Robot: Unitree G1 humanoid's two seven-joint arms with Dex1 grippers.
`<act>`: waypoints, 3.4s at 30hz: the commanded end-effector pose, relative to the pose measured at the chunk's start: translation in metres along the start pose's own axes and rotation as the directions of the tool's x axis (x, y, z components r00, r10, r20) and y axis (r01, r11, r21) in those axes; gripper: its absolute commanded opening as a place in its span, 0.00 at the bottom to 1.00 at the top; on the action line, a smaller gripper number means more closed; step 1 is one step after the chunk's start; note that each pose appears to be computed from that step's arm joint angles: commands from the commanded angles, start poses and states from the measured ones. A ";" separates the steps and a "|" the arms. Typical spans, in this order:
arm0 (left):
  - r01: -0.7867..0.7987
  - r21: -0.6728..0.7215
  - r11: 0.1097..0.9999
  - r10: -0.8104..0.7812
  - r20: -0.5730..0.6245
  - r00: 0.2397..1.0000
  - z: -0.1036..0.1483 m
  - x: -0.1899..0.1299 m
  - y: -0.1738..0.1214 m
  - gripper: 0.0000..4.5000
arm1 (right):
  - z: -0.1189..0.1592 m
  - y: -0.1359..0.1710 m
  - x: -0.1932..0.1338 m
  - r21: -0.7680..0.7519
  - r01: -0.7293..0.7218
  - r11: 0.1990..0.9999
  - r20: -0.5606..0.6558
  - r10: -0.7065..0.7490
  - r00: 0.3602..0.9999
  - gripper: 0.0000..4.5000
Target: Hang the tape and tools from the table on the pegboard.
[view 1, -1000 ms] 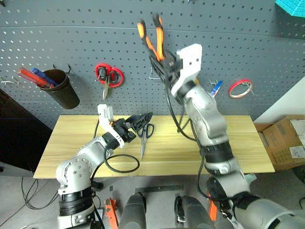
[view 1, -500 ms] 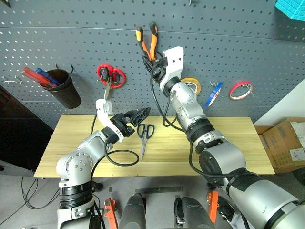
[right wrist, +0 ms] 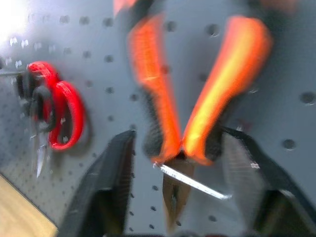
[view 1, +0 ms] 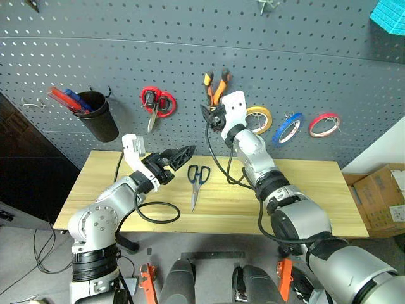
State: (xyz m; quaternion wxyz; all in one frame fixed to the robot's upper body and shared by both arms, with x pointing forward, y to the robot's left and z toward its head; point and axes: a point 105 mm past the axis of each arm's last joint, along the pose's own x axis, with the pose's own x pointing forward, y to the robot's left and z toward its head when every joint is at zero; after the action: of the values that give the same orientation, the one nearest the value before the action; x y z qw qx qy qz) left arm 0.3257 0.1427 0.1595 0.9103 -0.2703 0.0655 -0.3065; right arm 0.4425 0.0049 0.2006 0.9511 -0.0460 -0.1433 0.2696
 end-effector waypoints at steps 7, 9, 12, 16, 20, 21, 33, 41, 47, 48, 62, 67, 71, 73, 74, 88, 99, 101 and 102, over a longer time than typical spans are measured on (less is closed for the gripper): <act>-0.200 0.186 0.962 0.208 -0.026 0.978 -0.008 -0.004 0.028 1.00 | -0.014 0.001 -0.029 0.042 -0.079 0.996 -0.061 0.082 0.995 0.99; -0.262 0.239 0.935 0.281 -0.050 0.958 -0.016 -0.007 0.038 1.00 | -0.012 0.004 -0.044 0.040 -0.119 0.992 -0.068 0.121 0.990 0.99; -0.307 0.303 0.902 0.352 -0.105 0.930 -0.035 -0.009 0.047 1.00 | -0.009 0.013 -0.069 0.047 -0.184 0.982 -0.097 0.188 0.977 0.99; -0.351 0.348 0.869 0.431 -0.184 0.884 -0.067 -0.006 0.057 1.00 | -0.015 0.036 -0.108 0.035 -0.361 0.932 -0.172 0.361 0.916 0.99; -0.373 0.391 0.841 0.489 -0.258 0.833 -0.102 0.005 0.064 1.00 | -0.030 0.054 -0.145 0.002 -0.571 0.821 -0.243 0.554 0.796 0.99; -0.372 0.403 0.836 0.498 -0.274 0.823 -0.109 0.007 0.065 1.00 | -0.035 0.055 -0.152 -0.020 -0.604 0.797 -0.261 0.579 0.772 0.99; -0.407 0.511 0.758 0.619 -0.365 0.696 -0.143 0.018 0.091 1.00 | -0.079 0.023 -0.184 -0.147 -0.699 0.700 -0.428 0.592 0.683 0.99; -0.343 0.523 0.780 0.589 -0.431 0.683 -0.161 0.033 0.084 1.00 | -0.074 0.027 -0.182 -0.120 -0.684 0.719 -0.413 0.591 0.694 0.99; -0.368 0.552 0.748 0.629 -0.414 0.658 -0.160 0.035 0.090 1.00 | -0.072 0.025 -0.182 -0.112 -0.686 0.719 -0.416 0.593 0.689 0.99; -0.367 0.564 0.739 0.637 -0.411 0.652 -0.160 0.034 0.092 0.96 | -0.072 0.025 -0.182 -0.111 -0.690 0.716 -0.418 0.596 0.686 1.00; -0.416 0.540 0.732 0.659 -0.408 0.632 -0.161 0.023 0.100 0.11 | -0.070 0.023 -0.176 -0.118 -0.686 0.718 -0.419 0.591 0.690 1.00; -0.419 0.538 0.731 0.655 -0.383 0.651 -0.154 0.022 0.099 0.11 | -0.070 0.023 -0.174 -0.121 -0.682 0.722 -0.414 0.588 0.695 1.00; -0.422 0.561 0.712 0.624 -0.228 0.748 -0.123 0.024 0.093 0.11 | -0.060 0.021 -0.175 -0.145 -0.649 0.747 -0.370 0.567 0.736 1.00; -0.407 0.615 0.675 0.605 -0.145 0.783 -0.108 0.015 0.091 0.11 | -0.053 0.023 -0.178 -0.149 -0.632 0.760 -0.330 0.564 0.757 1.00; -0.399 0.634 0.663 0.586 -0.107 0.803 -0.102 0.011 0.088 0.11 | -0.049 0.024 -0.180 -0.146 -0.622 0.770 -0.311 0.561 0.767 1.00; -0.484 0.812 0.325 0.321 0.387 0.864 -0.031 -0.070 0.026 0.11 | -0.016 0.011 -0.179 -0.188 -0.372 0.909 -0.111 0.357 0.927 1.00; -0.542 0.763 0.352 0.317 0.448 0.836 0.007 -0.041 0.045 0.11 | -0.010 0.007 -0.155 -0.223 -0.343 0.912 -0.071 0.336 0.939 1.00; -0.537 0.762 0.362 0.311 0.444 0.840 0.010 -0.037 0.047 0.11 | -0.010 0.005 -0.154 -0.226 -0.339 0.913 -0.071 0.331 0.941 1.00; -0.534 0.760 0.371 0.312 0.439 0.843 0.010 -0.035 0.048 0.11 | -0.011 0.004 -0.154 -0.227 -0.334 0.915 -0.072 0.326 0.943 1.00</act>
State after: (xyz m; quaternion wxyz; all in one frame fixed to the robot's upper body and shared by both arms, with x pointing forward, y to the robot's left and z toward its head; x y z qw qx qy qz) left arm 0.3239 0.1989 0.1278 0.9692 0.2200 -0.1086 -0.0210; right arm 0.3173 -0.0711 0.1394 0.8820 -0.1839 -0.1233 0.4161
